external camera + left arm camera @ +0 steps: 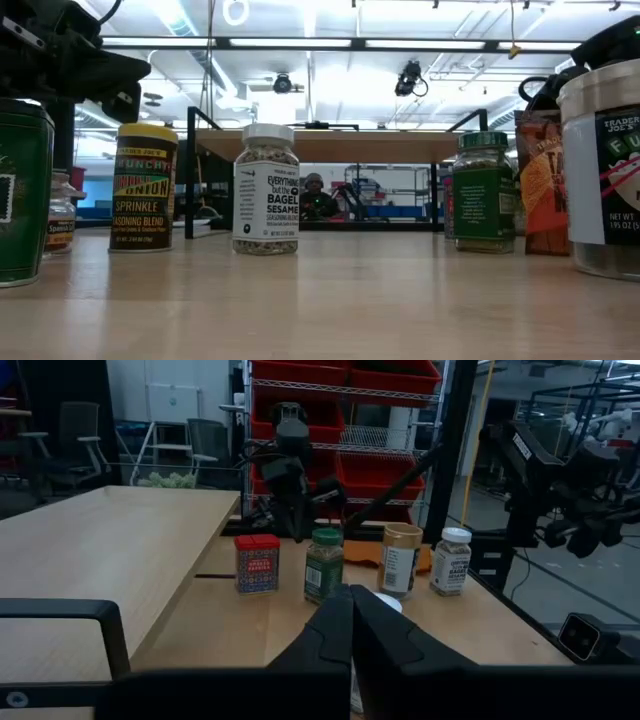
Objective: Shelf spices
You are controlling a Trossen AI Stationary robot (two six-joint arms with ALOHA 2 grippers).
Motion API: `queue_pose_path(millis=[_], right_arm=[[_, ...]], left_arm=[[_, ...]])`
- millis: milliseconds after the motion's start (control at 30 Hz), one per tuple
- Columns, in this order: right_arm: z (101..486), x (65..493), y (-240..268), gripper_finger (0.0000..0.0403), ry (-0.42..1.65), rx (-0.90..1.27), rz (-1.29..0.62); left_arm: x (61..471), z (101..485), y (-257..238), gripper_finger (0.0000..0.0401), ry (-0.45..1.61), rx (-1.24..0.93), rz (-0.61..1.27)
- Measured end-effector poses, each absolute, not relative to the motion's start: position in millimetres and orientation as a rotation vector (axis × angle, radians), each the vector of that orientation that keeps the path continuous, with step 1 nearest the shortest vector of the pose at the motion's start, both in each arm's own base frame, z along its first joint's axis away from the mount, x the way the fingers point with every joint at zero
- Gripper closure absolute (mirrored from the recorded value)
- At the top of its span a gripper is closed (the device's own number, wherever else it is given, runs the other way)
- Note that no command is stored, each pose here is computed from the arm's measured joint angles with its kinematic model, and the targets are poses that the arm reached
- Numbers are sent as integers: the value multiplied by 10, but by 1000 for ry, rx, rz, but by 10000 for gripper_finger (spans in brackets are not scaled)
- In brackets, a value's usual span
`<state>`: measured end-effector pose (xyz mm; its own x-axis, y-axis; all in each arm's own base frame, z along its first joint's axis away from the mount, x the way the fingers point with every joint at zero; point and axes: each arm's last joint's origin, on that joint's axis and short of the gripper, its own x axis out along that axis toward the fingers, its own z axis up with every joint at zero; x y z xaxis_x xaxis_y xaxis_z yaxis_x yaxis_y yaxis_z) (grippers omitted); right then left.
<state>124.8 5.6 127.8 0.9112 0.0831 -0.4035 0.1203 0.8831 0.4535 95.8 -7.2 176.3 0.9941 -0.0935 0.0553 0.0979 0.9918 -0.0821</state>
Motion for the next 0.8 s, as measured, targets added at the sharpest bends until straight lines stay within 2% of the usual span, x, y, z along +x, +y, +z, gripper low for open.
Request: queue_pose_path(millis=[800], right_arm=[[1277, 1248, 56, 396, 429, 492, -20]], left_arm=[[958, 1763, -72, 394, -52, -85, -96]])
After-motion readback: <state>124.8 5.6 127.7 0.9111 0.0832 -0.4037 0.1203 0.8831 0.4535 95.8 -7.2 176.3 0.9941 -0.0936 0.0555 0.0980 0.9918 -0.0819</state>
